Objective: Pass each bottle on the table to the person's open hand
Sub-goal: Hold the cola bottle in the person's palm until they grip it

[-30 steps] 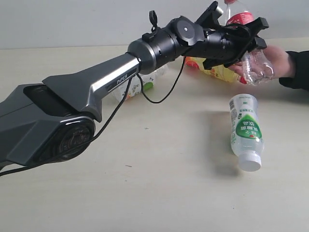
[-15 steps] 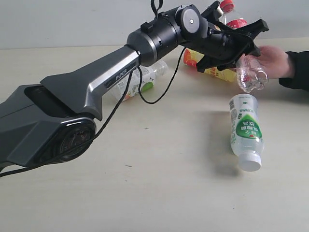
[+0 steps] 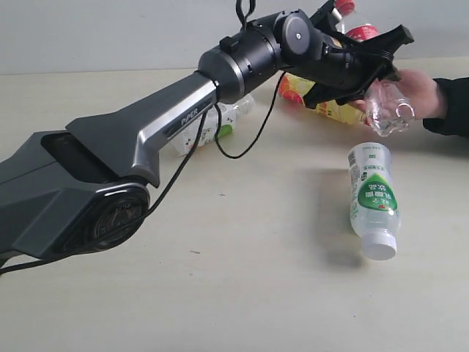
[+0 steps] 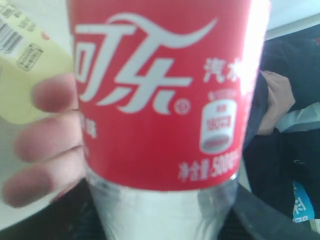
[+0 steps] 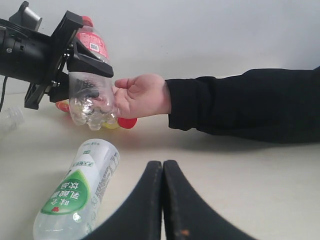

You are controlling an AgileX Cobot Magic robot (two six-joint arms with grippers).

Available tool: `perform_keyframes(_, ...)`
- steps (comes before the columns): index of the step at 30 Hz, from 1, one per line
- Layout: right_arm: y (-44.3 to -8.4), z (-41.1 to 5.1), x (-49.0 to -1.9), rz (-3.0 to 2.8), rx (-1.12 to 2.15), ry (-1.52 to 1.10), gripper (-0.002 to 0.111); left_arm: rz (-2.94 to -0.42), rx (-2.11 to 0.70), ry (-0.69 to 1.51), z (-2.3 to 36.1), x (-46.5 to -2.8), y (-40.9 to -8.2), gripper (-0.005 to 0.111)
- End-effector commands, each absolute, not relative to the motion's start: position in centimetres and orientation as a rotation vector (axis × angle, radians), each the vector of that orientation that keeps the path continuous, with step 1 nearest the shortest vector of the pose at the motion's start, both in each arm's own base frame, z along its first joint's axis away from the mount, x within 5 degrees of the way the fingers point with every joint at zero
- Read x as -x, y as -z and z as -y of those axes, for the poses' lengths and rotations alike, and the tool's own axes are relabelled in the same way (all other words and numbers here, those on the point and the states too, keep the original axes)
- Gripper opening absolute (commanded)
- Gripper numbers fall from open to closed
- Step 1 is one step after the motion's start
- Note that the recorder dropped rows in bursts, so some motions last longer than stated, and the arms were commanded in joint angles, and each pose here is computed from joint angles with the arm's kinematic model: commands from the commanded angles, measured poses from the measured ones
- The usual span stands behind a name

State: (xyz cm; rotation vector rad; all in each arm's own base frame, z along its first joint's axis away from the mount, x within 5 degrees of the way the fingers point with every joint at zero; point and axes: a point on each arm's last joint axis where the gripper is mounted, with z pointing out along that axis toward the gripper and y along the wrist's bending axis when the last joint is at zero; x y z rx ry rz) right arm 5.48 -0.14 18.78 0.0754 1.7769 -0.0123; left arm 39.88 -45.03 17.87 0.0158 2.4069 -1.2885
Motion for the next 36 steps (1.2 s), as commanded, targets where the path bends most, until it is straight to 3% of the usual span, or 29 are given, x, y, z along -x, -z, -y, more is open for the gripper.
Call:
perform_keyframes(1,-18.7,0.1,-5.5,-1.769,-0.072,0.013,0.0,-2.276,-0.001,1.332,46.0,-39.5,-19.6,0.0)
perform_keyframes(20,-18.7,0.1,-5.5,-1.769,-0.072,0.013,0.0,-2.353,0.006,1.265,45.1,-40.1,-18.6,0.0)
perform_keyframes(28,-18.7,0.1,-5.5,-1.769,-0.072,0.013,0.0,-2.381,0.083,1.301,45.3,-40.6,-15.3,0.0)
perform_keyframes(36,-18.7,0.1,-5.5,-1.769,-0.072,0.013,0.0,-2.393,0.074,1.342,44.7,-41.1,-15.0,0.0)
